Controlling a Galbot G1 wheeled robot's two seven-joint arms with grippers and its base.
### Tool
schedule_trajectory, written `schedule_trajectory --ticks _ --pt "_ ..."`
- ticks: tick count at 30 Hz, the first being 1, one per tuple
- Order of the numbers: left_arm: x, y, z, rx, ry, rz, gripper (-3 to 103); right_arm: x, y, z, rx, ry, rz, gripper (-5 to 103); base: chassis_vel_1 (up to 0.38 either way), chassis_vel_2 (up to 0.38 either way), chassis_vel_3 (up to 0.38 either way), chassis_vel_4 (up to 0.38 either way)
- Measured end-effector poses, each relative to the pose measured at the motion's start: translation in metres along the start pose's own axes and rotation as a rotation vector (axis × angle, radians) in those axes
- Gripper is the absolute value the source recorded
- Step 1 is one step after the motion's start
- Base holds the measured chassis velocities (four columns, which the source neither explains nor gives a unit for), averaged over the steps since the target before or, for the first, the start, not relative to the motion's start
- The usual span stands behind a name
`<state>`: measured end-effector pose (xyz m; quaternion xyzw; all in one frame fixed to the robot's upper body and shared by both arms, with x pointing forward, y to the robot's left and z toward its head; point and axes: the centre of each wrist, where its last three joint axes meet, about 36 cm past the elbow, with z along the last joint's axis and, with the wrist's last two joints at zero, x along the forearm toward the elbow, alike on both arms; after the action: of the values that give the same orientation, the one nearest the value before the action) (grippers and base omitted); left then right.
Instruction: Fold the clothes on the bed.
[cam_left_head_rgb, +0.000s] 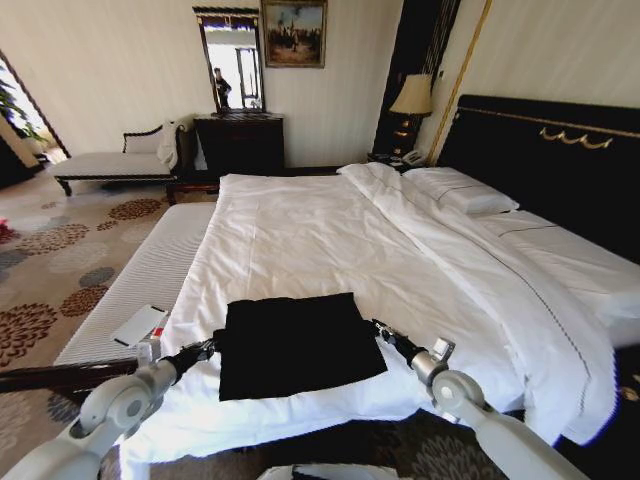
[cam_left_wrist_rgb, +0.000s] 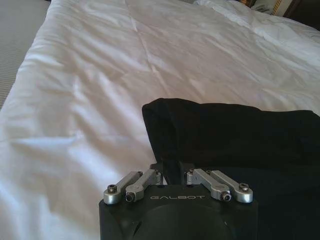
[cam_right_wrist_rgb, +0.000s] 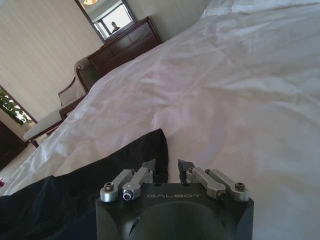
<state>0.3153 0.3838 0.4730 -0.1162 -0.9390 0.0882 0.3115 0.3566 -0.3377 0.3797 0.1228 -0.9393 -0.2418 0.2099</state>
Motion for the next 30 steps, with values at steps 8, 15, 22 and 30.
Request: schedule_trajectory --ticks 8,15,22,30 --pt "0.014 0.026 -0.063 0.113 -0.129 0.0 53 0.008 0.006 -0.06 0.01 -0.081 0.009 58 0.0 0.0 0.0 0.0" --pt "-0.049 0.044 -0.093 0.259 -0.077 0.011 81 -0.027 0.005 -0.078 -0.018 -0.111 0.018 80 0.0 0.0 0.0 0.0" --pt "-0.094 0.065 -0.08 0.324 0.035 0.082 96 -0.046 0.002 -0.07 -0.031 -0.083 0.037 99 0.0 0.0 0.0 0.0" --pt "-0.134 0.069 -0.064 0.393 0.067 0.176 100 -0.068 -0.005 -0.062 -0.046 -0.062 0.06 100 0.0 0.0 0.0 0.0"
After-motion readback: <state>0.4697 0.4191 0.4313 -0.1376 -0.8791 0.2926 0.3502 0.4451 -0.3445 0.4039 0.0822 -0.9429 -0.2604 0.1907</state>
